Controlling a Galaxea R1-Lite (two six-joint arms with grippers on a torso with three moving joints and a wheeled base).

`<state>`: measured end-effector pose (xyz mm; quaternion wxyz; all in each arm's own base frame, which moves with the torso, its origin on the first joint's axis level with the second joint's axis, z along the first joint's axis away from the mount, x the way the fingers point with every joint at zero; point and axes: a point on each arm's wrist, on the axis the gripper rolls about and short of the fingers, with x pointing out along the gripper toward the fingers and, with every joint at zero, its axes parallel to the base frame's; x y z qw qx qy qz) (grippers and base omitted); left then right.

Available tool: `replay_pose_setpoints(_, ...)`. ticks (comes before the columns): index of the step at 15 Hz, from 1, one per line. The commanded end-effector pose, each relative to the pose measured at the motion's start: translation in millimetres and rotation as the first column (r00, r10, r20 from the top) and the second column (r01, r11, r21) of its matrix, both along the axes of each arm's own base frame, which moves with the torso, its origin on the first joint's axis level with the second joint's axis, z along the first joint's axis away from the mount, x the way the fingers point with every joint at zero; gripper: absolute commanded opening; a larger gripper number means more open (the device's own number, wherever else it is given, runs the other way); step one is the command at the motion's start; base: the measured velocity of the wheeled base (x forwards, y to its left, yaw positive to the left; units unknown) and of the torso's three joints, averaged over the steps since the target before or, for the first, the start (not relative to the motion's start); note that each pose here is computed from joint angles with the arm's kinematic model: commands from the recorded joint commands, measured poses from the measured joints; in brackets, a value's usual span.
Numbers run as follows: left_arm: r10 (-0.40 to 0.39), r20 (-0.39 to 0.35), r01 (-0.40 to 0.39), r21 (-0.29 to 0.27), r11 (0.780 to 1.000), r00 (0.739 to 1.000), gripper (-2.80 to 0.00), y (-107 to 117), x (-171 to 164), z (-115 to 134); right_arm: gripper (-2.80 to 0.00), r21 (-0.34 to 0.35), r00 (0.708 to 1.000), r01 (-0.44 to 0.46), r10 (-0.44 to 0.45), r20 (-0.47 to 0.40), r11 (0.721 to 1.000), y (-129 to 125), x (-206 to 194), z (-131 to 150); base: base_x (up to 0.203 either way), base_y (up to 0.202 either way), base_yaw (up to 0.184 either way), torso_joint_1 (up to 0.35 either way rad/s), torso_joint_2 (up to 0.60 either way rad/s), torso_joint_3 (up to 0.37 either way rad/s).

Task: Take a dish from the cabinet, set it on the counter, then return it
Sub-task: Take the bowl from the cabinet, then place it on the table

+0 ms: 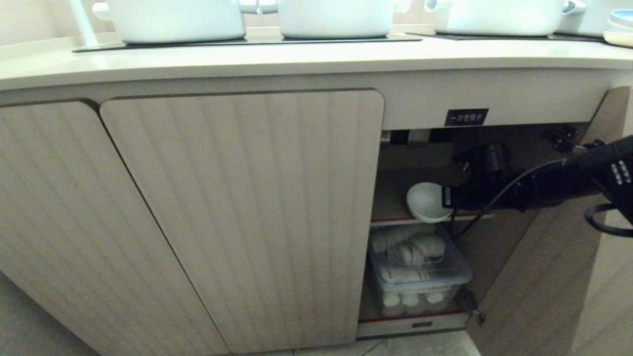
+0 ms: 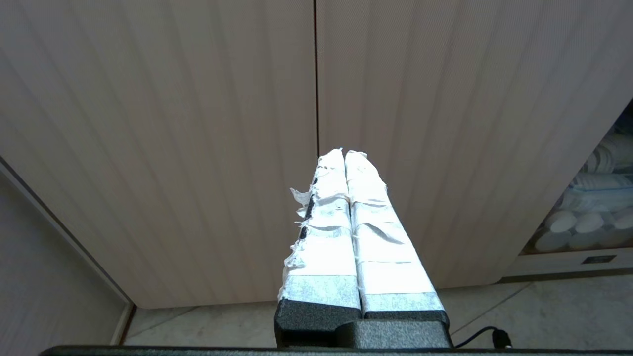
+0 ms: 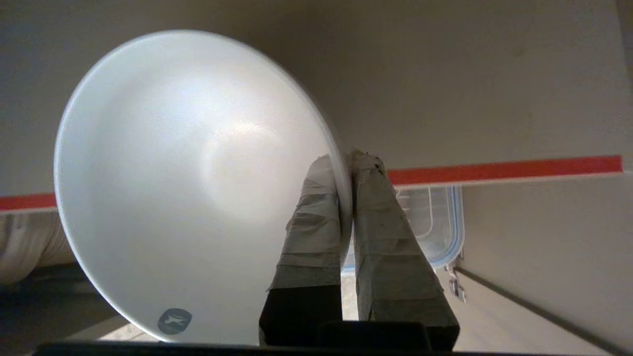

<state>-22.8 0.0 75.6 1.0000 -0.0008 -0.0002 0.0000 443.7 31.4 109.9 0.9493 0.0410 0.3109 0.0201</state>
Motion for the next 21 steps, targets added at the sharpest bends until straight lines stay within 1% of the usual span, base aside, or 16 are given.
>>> replay_pose_setpoints(1, 0.000, 0.001, 0.000, 0.000, 1.000, 1.000, -2.80, 0, 0, 0, -2.80, 0.002, 1.000, -0.002, 0.002, 0.018, 1.000, 0, -6, 8, 0.000, 0.000, 0.000, 0.000, 0.00, 0.000)
replay_pose_setpoints(3, 0.002, 0.001, -0.002, 0.000, 1.000, 1.000, -2.80, 0, 0, 0, -2.80, 0.004, 1.000, -0.003, 0.003, 0.027, 1.000, 0, -13, 7, 0.000, 0.000, 0.000, 0.000, 0.00, 0.000)
replay_pose_setpoints(8, 0.000, 0.001, 0.000, 0.000, 1.000, 1.000, -2.80, 0, 0, 0, -2.80, 0.001, 1.000, -0.004, 0.004, 0.016, 1.000, -2, -37, 11, 0.000, 0.000, 0.000, 0.000, 0.00, 0.000)
replay_pose_setpoints(12, 0.000, 0.001, 0.000, 0.000, 1.000, 1.000, -2.80, 0, 0, 0, -2.80, 0.000, 1.000, -0.006, 0.006, -0.006, 1.000, -3, -57, 14, 0.000, 0.000, 0.000, 0.000, 0.00, 0.000)
replay_pose_setpoints(18, 0.000, 0.001, 0.000, 0.000, 1.000, 1.000, -2.80, 0, 0, 0, -2.80, -0.003, 1.000, -0.006, 0.006, -0.030, 1.000, -5, -97, 16, 0.000, 0.000, 0.000, 0.000, 0.00, 0.000)
replay_pose_setpoints(21, 0.000, 0.001, 0.000, 0.000, 1.000, 1.000, -2.80, 0, 0, 0, -2.80, -0.001, 0.999, -0.008, 0.008, -0.048, 1.000, -6, -123, 18, 0.000, 0.000, 0.000, 0.000, 0.00, 0.000)
